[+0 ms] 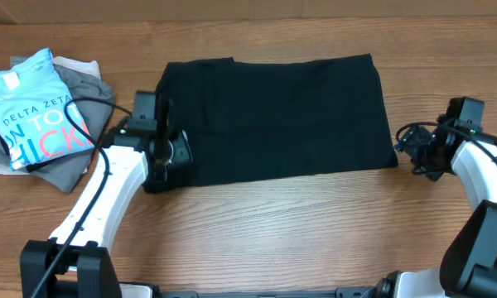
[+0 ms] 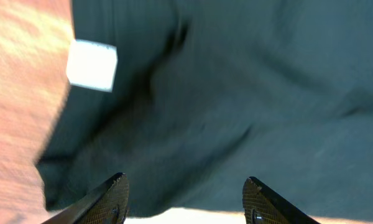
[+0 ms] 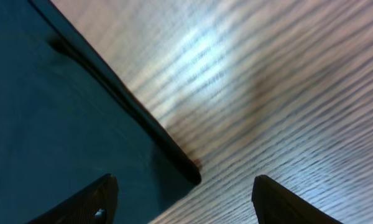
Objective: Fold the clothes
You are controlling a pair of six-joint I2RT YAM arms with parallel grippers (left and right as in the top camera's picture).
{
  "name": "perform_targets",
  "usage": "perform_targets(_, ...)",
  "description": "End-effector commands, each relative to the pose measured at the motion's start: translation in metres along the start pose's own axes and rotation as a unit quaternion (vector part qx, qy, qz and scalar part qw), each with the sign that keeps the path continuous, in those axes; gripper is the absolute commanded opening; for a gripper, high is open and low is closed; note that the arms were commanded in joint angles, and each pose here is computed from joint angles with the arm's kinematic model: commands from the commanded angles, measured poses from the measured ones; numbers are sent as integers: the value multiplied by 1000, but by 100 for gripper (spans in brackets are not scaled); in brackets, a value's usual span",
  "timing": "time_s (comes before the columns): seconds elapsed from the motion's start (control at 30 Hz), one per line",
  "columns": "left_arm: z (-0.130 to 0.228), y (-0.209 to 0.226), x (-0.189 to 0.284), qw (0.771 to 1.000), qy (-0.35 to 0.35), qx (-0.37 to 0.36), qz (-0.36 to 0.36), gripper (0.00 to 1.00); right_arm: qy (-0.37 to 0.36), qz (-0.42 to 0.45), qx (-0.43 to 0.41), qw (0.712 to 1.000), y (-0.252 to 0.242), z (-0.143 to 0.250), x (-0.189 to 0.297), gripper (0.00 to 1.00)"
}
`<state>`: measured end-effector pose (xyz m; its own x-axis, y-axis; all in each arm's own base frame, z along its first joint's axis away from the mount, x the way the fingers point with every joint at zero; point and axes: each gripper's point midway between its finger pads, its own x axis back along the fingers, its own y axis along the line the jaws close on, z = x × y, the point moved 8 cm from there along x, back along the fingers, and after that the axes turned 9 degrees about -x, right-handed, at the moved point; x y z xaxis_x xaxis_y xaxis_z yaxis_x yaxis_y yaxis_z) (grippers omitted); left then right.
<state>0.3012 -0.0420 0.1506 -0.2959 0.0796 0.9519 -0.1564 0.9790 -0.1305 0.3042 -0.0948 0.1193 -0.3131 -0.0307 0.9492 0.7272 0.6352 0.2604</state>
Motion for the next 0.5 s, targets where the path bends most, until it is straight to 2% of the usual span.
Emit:
perform_targets(0.0, 20, 1, -15, 999, 34, -10, 9, 63, 2, -10, 0, 1000, -1, 4, -8, 73)
perform_targets(0.2, 31, 9, -32, 1000, 26, -11, -4, 65, 0, -14, 1, 1000, 0, 4, -8, 73)
perform_targets(0.47, 35, 28, -36, 995, 12, 3, -96, 63, 13, -15, -1, 1000, -1, 7, -8, 73)
